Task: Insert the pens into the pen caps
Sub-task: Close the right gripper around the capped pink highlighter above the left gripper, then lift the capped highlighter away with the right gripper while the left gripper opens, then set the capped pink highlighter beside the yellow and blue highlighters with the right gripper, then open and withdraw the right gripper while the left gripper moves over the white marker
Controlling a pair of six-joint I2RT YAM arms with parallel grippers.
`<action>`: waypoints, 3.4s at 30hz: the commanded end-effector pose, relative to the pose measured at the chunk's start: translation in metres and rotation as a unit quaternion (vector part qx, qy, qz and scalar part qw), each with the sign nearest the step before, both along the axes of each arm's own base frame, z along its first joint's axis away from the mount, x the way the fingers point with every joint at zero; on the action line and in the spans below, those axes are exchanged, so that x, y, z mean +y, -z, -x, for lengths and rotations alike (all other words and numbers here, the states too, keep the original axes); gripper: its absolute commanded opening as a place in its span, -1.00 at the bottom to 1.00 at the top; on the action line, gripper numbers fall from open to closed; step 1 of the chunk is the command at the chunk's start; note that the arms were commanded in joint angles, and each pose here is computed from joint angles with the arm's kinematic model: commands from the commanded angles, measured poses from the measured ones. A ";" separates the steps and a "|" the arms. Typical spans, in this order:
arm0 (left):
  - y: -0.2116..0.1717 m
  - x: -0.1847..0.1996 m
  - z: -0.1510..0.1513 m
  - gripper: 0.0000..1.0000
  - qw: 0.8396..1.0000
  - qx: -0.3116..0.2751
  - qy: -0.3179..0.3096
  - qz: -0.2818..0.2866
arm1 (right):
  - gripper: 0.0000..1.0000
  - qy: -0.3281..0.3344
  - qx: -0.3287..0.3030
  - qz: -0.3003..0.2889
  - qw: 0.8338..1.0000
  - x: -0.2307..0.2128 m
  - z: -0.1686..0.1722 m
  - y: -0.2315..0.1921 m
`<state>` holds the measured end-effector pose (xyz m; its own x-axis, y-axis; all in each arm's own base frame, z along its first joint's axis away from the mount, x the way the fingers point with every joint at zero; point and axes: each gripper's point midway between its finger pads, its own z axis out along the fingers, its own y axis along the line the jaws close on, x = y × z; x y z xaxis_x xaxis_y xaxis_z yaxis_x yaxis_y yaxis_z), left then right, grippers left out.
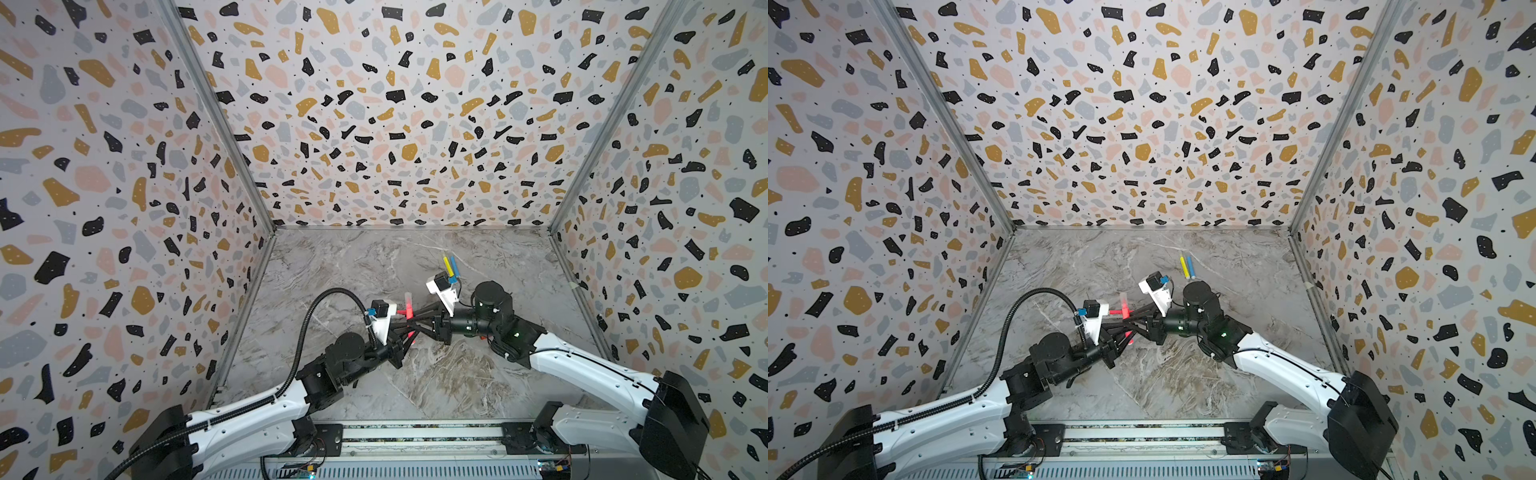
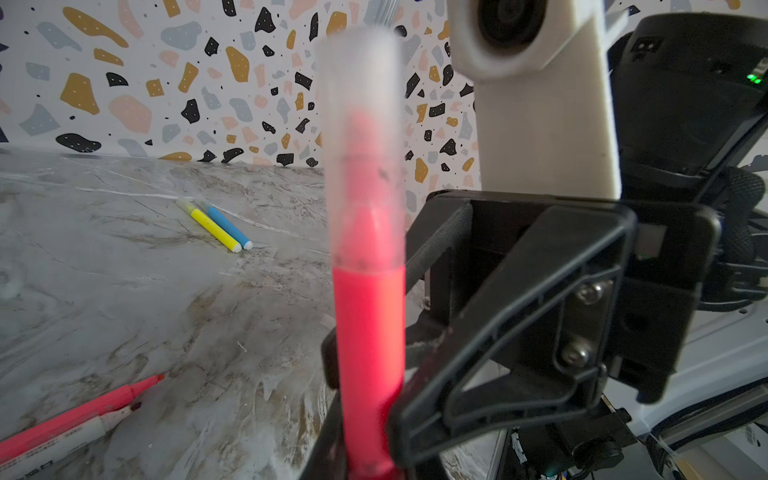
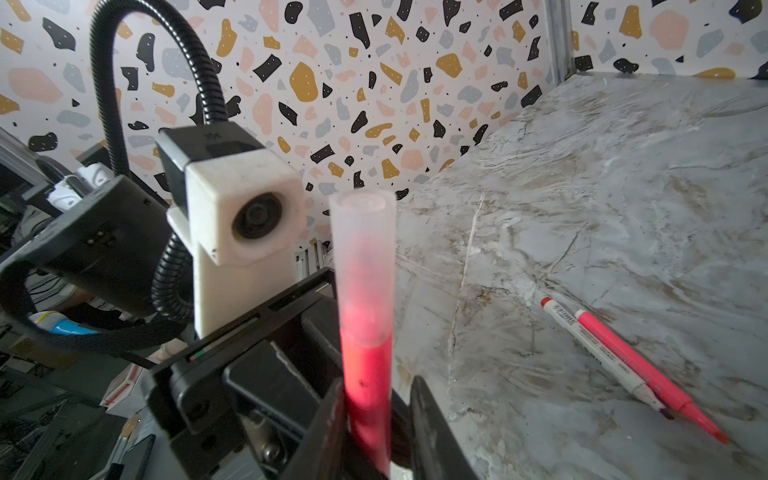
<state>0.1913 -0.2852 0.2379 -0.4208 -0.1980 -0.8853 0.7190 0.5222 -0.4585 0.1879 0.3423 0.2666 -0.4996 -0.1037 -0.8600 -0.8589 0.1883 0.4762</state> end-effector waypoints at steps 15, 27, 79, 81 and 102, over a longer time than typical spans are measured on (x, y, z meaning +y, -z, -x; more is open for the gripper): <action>-0.018 -0.004 -0.006 -0.75 1.000 -0.015 -0.011 0.009 | -0.86 0.010 -0.010 0.023 1.000 0.001 -0.009 -0.005; 0.033 0.043 -0.027 -0.15 0.988 0.048 -0.142 -0.046 | -0.86 0.177 0.066 0.146 0.971 -0.067 -0.114 0.063; 0.044 0.066 -0.028 -0.13 0.977 0.060 -0.182 -0.094 | -0.09 0.376 0.036 0.447 0.811 -0.108 -0.351 0.157; 0.045 0.066 -0.028 -0.12 0.976 0.060 -0.184 -0.096 | -0.08 0.371 0.031 0.433 0.821 -0.102 -0.342 0.145; 0.126 0.072 -0.122 -0.02 0.926 0.183 -0.223 -0.242 | 0.16 0.300 -0.017 0.213 0.930 -0.118 -0.170 0.054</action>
